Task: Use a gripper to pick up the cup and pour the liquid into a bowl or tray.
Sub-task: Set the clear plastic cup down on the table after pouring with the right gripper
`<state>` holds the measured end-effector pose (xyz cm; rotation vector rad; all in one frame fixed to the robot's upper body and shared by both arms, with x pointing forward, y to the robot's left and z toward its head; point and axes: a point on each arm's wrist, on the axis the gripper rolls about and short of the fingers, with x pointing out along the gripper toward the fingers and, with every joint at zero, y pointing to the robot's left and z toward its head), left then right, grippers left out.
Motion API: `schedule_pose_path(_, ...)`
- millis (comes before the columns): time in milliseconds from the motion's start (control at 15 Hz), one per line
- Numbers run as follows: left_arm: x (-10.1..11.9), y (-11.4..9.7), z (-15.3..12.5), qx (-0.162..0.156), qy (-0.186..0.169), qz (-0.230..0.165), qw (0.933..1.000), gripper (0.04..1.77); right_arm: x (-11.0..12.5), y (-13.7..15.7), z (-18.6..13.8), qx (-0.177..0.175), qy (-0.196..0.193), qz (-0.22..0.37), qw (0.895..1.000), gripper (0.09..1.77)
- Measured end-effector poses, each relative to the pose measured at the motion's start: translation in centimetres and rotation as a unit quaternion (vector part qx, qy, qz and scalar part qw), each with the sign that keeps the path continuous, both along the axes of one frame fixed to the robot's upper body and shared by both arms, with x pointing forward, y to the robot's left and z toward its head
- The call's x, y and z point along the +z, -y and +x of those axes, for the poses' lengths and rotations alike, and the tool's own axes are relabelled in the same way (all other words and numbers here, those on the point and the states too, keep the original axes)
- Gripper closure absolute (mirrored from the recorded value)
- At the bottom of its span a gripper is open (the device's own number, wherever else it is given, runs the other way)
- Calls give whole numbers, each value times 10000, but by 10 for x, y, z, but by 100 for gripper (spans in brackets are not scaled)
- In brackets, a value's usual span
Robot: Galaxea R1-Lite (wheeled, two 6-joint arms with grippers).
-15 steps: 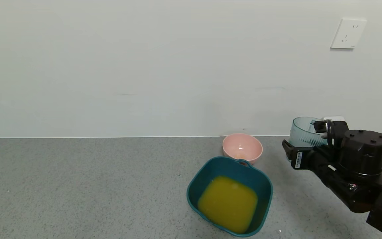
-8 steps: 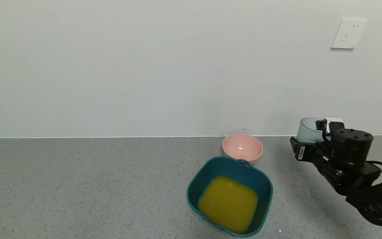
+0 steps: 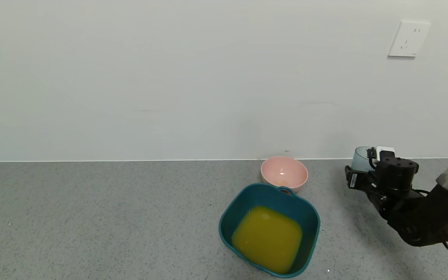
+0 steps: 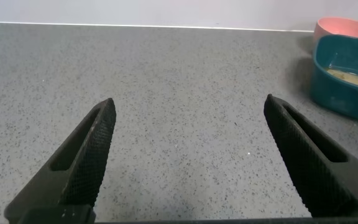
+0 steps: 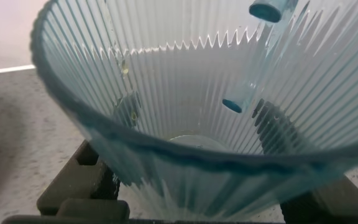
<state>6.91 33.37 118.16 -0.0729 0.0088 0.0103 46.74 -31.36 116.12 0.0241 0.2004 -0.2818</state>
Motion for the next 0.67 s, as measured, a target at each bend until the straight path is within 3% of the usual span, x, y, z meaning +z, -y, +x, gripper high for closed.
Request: schedule_pose_path(667, 0, 0, 0, 0, 0, 0, 10000, 9, -22, 5, 23, -138, -24, -18, 9999, 49)
